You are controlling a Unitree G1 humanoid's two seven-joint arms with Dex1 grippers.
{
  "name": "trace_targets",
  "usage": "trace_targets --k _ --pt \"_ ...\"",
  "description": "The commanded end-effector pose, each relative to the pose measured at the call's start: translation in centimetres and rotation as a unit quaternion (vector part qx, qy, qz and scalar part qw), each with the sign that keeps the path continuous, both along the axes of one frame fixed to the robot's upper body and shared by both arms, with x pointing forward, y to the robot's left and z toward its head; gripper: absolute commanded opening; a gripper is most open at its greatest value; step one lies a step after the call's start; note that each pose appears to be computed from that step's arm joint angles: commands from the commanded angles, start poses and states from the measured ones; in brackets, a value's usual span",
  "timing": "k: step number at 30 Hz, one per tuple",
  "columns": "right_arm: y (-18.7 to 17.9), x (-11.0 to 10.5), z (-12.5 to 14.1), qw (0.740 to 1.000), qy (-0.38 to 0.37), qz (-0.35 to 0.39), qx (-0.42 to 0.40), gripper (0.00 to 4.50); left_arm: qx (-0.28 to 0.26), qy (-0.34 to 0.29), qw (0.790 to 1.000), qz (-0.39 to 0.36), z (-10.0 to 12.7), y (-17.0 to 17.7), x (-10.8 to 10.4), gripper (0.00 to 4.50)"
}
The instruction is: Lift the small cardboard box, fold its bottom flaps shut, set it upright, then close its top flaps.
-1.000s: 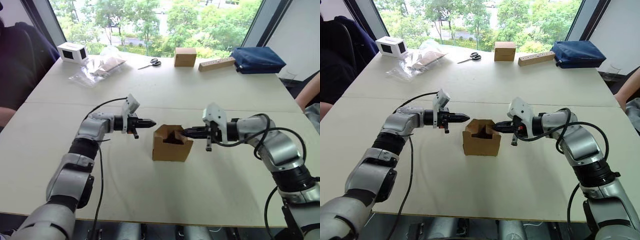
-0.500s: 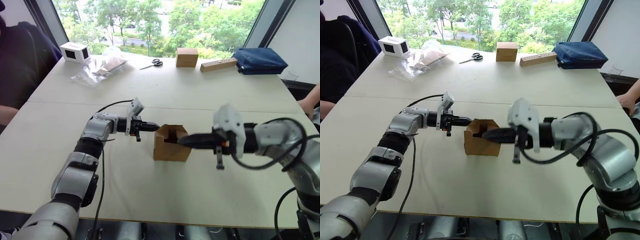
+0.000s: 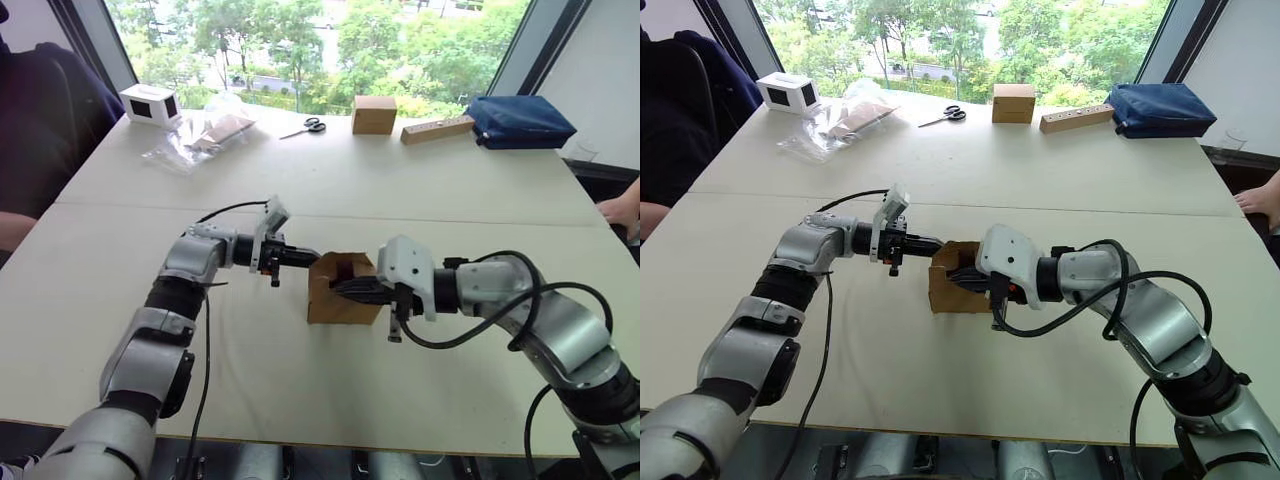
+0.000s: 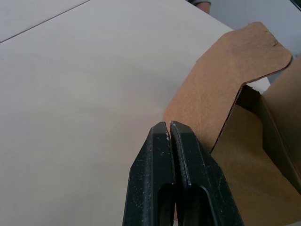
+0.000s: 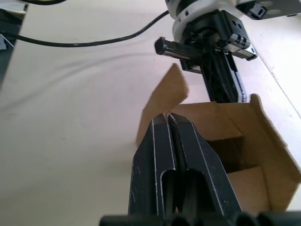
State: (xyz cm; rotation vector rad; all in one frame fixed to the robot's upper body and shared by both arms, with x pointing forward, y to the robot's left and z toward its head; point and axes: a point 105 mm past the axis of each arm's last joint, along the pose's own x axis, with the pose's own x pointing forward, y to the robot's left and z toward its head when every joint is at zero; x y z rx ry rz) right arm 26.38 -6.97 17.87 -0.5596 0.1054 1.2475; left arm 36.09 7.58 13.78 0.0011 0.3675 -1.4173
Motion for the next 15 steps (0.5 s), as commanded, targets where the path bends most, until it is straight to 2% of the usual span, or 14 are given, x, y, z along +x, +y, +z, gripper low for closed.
trace_targets --k 1,15 --pt "0.4 0.1 0.6 1.0 -0.021 0.012 0.003 0.0 -0.007 -0.015 1.0 -0.008 0.8 -0.2 -0.2 0.06" --pt "1.0 1.4 -0.5 1.0 -0.023 0.005 0.003 0.0 -0.007 -0.014 1.0 0.002 0.4 -0.5 -0.1 0.06"
